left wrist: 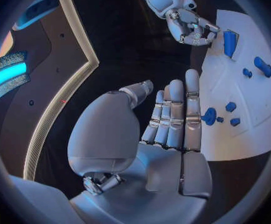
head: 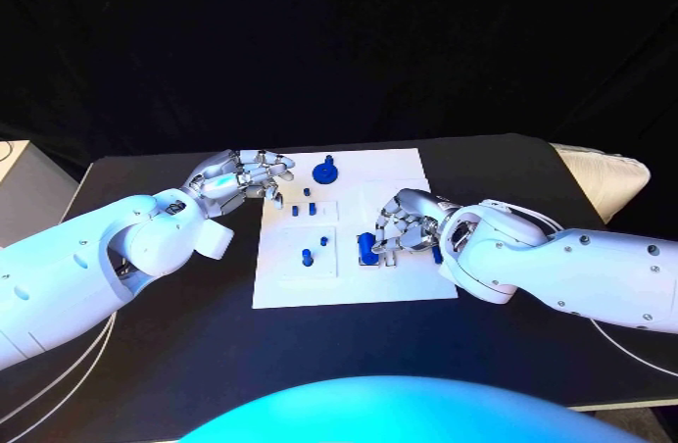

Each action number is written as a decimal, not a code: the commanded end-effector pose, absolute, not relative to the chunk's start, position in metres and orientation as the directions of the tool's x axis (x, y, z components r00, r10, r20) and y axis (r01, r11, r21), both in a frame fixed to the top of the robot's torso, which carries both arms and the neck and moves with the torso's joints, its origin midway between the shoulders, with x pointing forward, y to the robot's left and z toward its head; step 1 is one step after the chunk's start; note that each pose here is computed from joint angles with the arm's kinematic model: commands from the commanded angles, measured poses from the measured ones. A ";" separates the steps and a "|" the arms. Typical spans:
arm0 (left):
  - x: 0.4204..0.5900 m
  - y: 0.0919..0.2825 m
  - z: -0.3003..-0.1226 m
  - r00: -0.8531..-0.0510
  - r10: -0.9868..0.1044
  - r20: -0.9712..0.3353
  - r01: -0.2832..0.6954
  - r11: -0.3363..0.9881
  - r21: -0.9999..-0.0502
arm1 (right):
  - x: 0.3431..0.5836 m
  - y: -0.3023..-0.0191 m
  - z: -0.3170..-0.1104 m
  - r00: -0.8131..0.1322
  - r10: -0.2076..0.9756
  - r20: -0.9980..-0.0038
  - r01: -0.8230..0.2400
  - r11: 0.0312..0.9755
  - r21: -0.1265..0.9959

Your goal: Assemble the parts on the task board

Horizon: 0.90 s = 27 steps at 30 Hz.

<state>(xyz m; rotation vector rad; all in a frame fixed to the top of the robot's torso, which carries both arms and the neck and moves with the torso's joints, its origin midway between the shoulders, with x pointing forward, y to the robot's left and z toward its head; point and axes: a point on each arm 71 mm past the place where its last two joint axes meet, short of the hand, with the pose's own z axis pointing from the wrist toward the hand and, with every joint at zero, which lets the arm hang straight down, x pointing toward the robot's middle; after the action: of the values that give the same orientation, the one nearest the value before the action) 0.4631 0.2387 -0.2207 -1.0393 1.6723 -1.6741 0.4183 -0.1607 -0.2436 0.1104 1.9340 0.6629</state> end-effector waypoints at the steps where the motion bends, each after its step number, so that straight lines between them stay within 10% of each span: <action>1: 0.462 0.237 -0.220 -0.563 -0.812 0.152 -0.138 -0.088 -0.986 | 0.420 -0.160 -0.244 -0.423 0.336 -0.841 -0.227 0.860 0.458; 27: 0.462 0.237 -0.221 -0.563 -0.812 0.153 -0.142 -0.087 -0.986 | 0.419 -0.150 -0.253 -0.403 0.280 -0.872 -0.236 0.888 0.394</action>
<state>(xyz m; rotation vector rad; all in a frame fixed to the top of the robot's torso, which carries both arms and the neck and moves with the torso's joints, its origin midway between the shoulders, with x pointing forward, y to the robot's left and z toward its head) 0.4626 0.2388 -0.2217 -1.0410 1.6745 -1.6740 0.4187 -0.1500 -0.2531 0.0520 1.9249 0.5845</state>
